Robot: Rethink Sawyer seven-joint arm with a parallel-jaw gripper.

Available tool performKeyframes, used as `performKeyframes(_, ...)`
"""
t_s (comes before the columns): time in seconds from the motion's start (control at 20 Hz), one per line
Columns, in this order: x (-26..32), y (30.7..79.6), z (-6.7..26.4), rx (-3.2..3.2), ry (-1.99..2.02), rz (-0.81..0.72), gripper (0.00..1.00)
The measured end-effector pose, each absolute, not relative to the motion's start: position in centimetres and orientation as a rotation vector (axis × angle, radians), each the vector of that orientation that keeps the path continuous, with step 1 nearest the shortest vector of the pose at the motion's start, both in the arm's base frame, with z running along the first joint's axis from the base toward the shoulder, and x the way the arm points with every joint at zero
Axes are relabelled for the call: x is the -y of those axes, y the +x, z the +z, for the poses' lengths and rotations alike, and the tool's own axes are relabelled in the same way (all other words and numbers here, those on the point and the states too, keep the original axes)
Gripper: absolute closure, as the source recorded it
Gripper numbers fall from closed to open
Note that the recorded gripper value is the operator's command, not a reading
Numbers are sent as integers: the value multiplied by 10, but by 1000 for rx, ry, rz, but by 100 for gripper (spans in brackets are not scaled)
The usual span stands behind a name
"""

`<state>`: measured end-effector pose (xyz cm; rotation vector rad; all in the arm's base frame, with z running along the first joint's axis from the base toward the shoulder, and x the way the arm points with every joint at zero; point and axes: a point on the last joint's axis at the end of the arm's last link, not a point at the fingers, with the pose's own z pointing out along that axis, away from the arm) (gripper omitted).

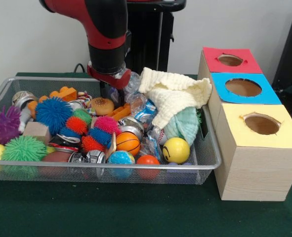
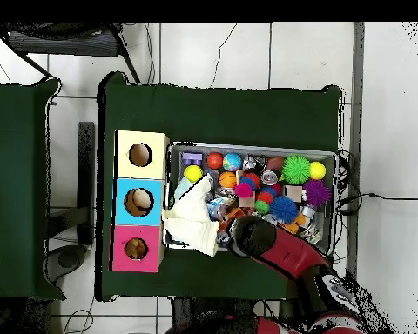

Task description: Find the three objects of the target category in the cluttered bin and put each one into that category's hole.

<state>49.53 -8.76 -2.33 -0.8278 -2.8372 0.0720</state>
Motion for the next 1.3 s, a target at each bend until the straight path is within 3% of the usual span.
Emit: performKeyframes(1.3, 165, 531, -30, 3145, -650, 373, 0)
